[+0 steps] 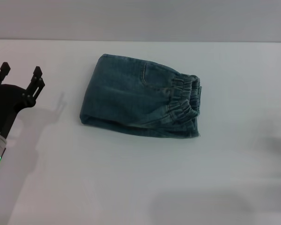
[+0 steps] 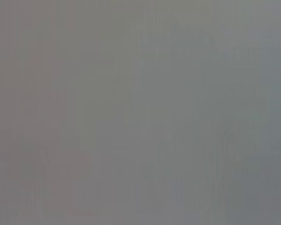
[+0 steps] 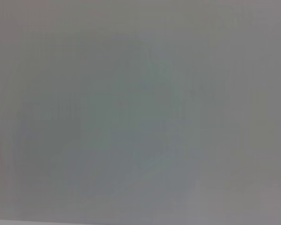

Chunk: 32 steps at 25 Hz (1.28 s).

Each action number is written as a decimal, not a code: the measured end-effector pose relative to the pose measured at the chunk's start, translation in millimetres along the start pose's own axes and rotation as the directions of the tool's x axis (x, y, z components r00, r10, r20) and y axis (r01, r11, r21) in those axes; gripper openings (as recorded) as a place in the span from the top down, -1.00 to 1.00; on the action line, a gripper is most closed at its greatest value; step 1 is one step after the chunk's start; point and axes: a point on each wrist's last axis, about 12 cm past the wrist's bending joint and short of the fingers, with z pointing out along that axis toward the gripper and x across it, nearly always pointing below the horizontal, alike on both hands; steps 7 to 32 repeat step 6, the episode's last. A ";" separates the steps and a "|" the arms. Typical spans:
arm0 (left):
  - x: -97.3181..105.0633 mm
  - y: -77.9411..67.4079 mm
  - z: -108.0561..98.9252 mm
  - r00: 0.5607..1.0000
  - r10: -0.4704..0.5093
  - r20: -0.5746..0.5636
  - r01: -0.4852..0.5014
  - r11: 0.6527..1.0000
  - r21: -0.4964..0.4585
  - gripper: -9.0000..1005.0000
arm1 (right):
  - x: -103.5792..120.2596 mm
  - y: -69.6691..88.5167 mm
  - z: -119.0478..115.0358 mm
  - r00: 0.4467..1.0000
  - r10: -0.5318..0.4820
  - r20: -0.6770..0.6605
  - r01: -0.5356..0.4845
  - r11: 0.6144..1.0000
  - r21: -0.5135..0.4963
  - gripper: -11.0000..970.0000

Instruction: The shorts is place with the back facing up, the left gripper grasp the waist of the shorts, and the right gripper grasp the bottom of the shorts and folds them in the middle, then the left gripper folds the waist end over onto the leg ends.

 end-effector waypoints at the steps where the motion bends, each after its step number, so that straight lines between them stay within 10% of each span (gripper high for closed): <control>1: 0.2 0.1 -0.9 1.000 0.000 0.001 0.000 1.000 -0.001 -0.39 | 0.1 0.4 0.3 1.000 0.000 0.000 0.000 1.000 -0.002 -0.27; 32: 1.3 0.6 -2.7 1.000 -0.002 -0.005 0.002 1.000 -0.006 -0.58 | 0.0 2.1 1.8 1.000 0.002 0.000 -0.002 1.000 -0.011 -0.27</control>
